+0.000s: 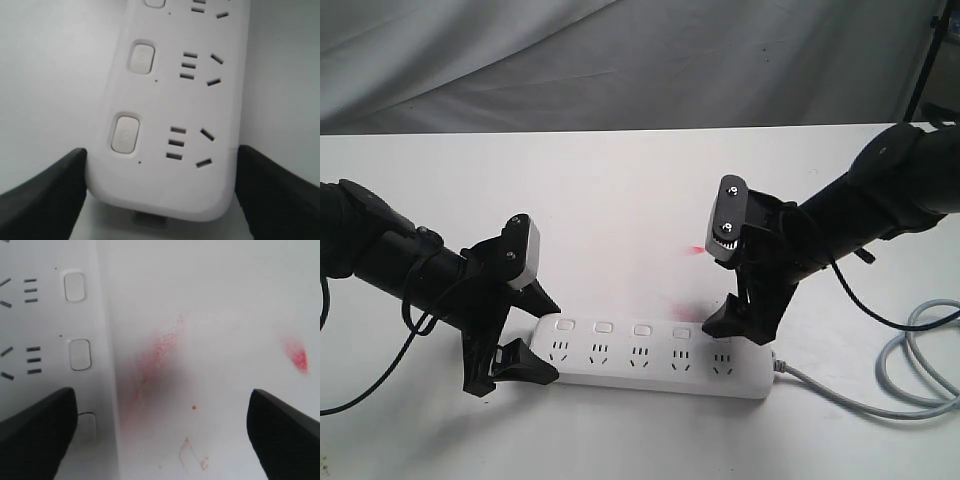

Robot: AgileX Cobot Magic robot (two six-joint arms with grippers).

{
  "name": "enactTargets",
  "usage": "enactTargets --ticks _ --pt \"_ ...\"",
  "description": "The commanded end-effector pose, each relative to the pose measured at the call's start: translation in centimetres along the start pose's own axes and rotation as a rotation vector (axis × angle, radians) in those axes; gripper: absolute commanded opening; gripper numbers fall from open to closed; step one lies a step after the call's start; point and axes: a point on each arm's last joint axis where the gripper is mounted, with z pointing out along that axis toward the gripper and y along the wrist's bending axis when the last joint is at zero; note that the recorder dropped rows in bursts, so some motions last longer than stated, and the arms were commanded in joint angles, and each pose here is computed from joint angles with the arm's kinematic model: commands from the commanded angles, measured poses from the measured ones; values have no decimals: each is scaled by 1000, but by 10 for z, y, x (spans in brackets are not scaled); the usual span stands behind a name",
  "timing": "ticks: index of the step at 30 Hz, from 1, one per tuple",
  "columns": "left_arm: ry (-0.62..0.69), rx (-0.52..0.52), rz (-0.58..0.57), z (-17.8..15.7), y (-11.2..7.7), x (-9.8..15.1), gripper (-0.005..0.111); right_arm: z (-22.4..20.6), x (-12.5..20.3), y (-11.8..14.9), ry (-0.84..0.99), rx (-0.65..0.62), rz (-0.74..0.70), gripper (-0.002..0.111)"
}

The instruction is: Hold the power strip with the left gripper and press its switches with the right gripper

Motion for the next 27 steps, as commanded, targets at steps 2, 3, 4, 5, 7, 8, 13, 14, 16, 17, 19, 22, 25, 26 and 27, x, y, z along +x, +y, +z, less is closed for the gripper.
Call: enactTargets --ticks 2,3,4,5,7,8,13,14,16,17,19,22,25,26,27 --pt "-6 -5 7 0 0 -4 0 -8 -2 -3 -13 41 -3 84" --pt "-6 -5 7 0 0 -4 0 -7 -1 -3 -10 39 -3 84" --pt "-6 -5 7 0 0 -4 0 -6 0 -3 -5 37 -6 84" --pt "-6 -5 7 0 0 -4 0 -5 1 -3 3 32 -10 84" --pt "-6 -5 7 0 0 -4 0 0 5 -3 23 23 -10 84" --pt "-6 -5 7 0 0 -4 0 2 6 -3 26 21 -8 84" --pt "-6 -5 7 0 0 -4 0 6 12 -3 66 11 -15 84" --pt "-6 -5 7 0 0 -4 0 7 13 -3 72 8 -13 84" --pt "-6 -5 7 0 0 -4 0 16 21 -5 114 9 -15 84" --pt "-6 -5 7 0 0 -4 0 18 23 -5 129 16 -12 84" --pt "-6 -5 7 0 0 -4 0 21 26 -6 146 14 -13 84" --pt "-6 -5 7 0 0 -4 0 21 27 -6 155 14 -14 84" --pt "-6 -5 7 0 0 -4 0 18 22 -6 122 17 14 84" --pt "-6 -5 7 0 0 -4 0 14 19 -6 106 21 22 84" --pt "-6 -5 7 0 0 -4 0 10 15 -6 90 28 29 84"
